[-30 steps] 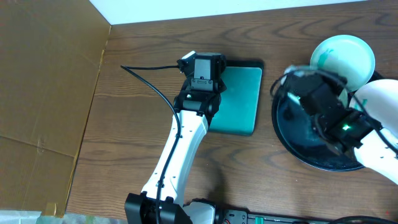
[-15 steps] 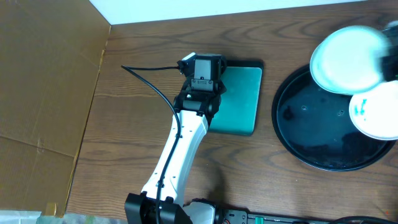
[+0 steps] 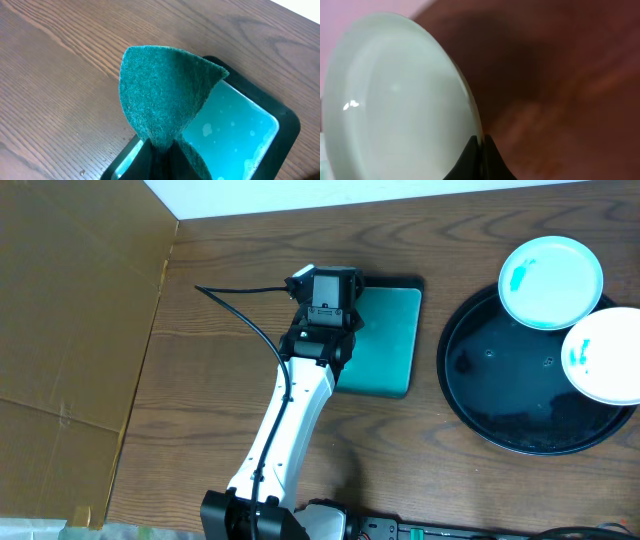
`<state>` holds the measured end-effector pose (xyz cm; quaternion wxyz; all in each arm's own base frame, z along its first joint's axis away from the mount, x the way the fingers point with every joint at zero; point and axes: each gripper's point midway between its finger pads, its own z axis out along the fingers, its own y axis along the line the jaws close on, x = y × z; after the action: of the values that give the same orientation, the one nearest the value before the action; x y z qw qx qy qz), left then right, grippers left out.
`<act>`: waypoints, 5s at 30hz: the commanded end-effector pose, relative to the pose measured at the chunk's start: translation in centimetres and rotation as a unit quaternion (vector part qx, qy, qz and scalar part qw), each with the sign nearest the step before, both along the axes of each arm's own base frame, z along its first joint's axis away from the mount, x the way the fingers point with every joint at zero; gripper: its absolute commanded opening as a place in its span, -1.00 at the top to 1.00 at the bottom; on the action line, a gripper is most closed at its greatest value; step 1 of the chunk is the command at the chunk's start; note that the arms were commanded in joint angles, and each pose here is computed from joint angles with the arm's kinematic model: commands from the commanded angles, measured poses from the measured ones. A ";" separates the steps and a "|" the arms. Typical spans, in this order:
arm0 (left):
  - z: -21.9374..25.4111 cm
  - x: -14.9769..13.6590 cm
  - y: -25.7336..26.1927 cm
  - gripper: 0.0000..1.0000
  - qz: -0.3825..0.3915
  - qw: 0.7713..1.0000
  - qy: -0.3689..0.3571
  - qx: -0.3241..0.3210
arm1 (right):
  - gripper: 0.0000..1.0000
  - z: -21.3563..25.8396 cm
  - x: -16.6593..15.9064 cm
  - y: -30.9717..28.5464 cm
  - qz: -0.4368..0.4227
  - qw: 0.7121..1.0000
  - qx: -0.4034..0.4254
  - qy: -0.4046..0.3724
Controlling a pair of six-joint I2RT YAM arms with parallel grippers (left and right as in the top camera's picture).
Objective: Clean dirty plates on tray and stack at the side
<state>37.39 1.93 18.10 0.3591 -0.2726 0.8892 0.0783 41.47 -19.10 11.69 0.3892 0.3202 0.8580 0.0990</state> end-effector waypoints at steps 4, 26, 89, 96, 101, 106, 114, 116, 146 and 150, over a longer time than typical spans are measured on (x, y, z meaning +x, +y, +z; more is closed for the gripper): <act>0.3 -0.1 0.5 0.86 0.016 1.000 -0.008 0.003 | 0.98 -4.9 0.9 -1.8 -0.036 0.999 0.024 0.025; 0.3 0.0 0.5 0.85 0.016 1.000 -0.012 0.003 | 0.34 0.9 1.1 -1.1 -0.037 0.999 -0.019 -0.018; 0.3 0.4 -0.4 0.86 0.007 0.999 -0.019 -0.025 | -0.03 -8.3 9.5 24.9 0.353 0.922 -0.135 0.083; 0.3 0.4 -0.4 0.85 0.007 0.999 -0.019 -0.025 | 0.55 -8.9 9.1 24.9 0.354 0.921 -0.131 0.094; 0.3 0.4 -0.4 0.86 0.007 0.999 -0.019 -0.025 | 0.98 -8.9 9.2 24.9 0.354 0.921 -0.131 0.093; 0.3 0.4 -0.4 0.86 0.007 0.999 -0.019 -0.025 | 0.98 -7.3 9.0 25.9 0.369 0.919 -0.114 0.076; 0.2 0.5 -0.6 0.85 0.002 0.999 -0.018 -0.031 | 0.98 -3.5 6.3 30.1 0.431 0.900 -0.033 0.053; 0.1 0.5 -1.0 0.86 -0.005 0.999 -0.017 -0.040 | 0.98 -3.8 5.3 30.6 0.438 0.896 -0.022 0.068; -5.0 0.5 -21.3 0.85 -0.287 0.929 0.047 -0.231 | 0.97 -12.3 -2.3 33.5 0.472 0.845 -0.051 0.245; -5.6 0.3 -25.6 0.85 -0.327 0.915 0.033 -0.236 | 0.97 -12.2 -2.1 33.4 0.471 0.847 -0.055 0.241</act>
<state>38.19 -21.46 13.49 0.2693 -0.0518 0.9326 -0.2346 39.61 15.05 0.84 0.1032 -0.1320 0.9721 0.1640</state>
